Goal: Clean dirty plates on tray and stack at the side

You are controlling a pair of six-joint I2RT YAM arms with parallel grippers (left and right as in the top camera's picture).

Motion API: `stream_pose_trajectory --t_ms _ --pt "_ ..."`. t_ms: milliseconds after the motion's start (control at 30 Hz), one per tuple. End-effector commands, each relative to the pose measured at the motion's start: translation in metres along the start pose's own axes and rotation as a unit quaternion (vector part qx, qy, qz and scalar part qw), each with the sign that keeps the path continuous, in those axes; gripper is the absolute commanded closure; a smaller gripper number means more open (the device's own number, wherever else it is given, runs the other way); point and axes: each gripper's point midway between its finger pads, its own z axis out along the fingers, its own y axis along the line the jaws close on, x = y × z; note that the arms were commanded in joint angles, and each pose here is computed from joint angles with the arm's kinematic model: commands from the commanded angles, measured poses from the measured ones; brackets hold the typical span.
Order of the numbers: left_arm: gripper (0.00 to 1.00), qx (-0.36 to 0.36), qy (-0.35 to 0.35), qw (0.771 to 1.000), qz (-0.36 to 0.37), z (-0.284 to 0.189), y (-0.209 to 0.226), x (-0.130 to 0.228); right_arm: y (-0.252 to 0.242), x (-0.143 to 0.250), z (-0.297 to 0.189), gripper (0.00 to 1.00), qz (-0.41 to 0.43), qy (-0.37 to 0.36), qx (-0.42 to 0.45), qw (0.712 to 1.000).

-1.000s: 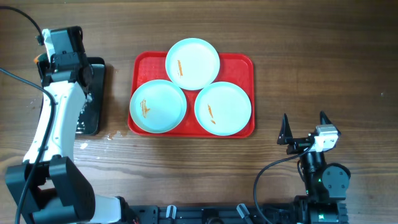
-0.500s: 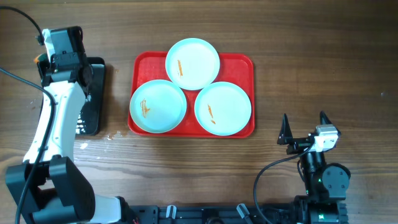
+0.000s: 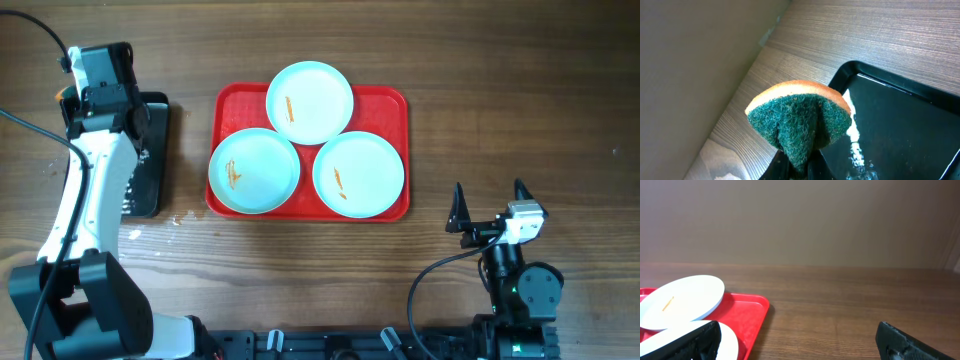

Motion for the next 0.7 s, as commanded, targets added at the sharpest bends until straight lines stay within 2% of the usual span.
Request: stream_pose_trajectory --t_ms 0,667 --pt "0.96 0.002 -0.007 1.0 -0.016 -0.0037 0.003 -0.005 -0.0021 -0.0014 -0.0003 0.0 -0.009 -0.004 0.006 1.0" --pt "0.96 0.026 -0.004 1.0 -0.013 -0.0039 -0.0053 -0.003 -0.0021 -0.0014 -0.0003 0.0 -0.009 -0.004 0.006 1.0"
